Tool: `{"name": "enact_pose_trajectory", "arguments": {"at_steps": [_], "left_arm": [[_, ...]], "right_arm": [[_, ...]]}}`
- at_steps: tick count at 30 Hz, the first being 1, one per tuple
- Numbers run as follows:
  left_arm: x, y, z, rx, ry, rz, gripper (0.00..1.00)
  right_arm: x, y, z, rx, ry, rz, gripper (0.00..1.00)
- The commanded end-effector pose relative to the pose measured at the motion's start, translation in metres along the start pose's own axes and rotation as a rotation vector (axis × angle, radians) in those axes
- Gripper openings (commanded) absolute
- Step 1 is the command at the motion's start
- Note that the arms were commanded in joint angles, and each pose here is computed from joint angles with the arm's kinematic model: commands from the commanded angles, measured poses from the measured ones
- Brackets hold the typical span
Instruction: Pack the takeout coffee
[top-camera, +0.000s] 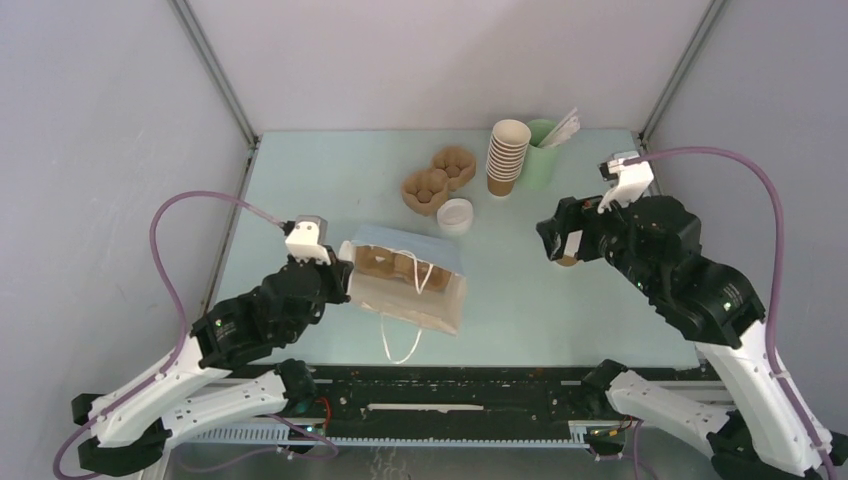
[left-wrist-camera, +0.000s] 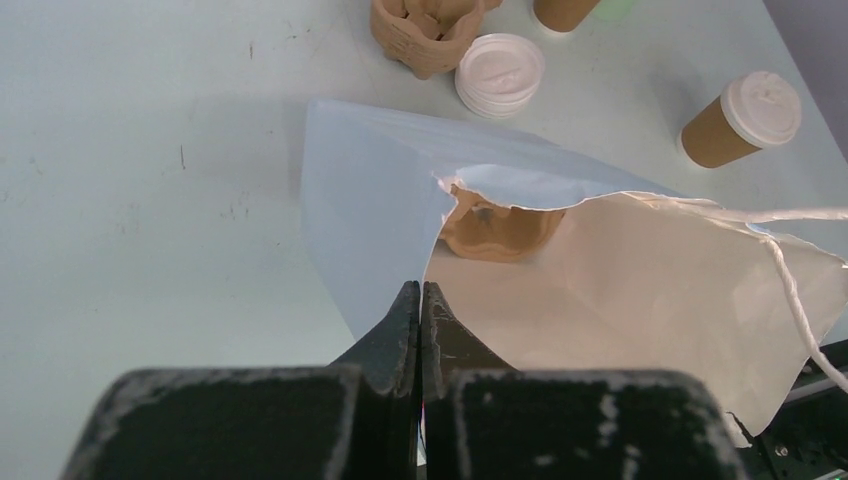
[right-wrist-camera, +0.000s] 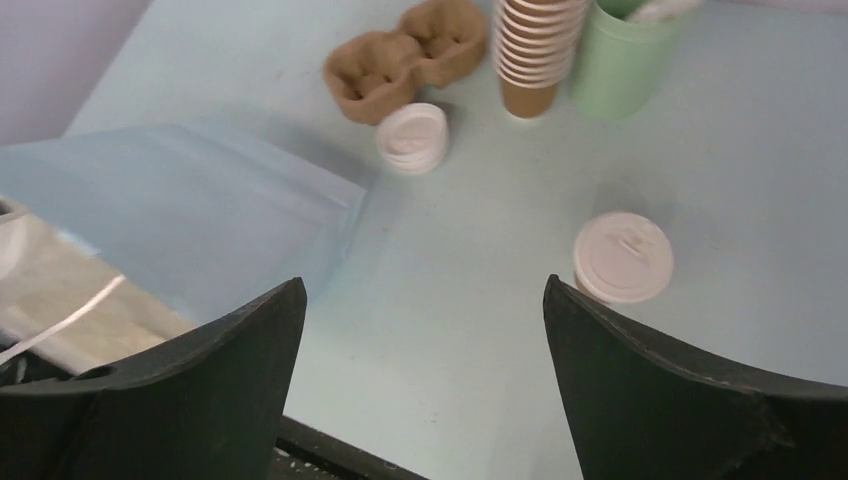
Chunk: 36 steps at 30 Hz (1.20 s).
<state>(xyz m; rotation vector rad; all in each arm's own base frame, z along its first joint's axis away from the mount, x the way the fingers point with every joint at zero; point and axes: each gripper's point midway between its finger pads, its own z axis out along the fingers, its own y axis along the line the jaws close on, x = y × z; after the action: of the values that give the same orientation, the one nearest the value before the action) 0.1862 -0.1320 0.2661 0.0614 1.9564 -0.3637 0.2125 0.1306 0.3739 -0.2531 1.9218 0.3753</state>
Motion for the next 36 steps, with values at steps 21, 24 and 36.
{"name": "enact_pose_trajectory", "arguments": {"at_steps": [21,24,36], "left_arm": [[-0.001,0.005,-0.007,0.013,0.185,0.008,0.00],[-0.002,0.003,-0.009,0.030,0.180,0.004,0.00],[0.003,0.003,-0.012,0.047,0.187,-0.002,0.00]], "right_arm": [[0.140,-0.154,0.132,0.273,0.559,0.198,1.00],[0.148,-0.167,0.138,0.303,0.580,0.219,0.99],[0.170,-0.192,0.150,0.380,0.663,0.219,1.00]]}}
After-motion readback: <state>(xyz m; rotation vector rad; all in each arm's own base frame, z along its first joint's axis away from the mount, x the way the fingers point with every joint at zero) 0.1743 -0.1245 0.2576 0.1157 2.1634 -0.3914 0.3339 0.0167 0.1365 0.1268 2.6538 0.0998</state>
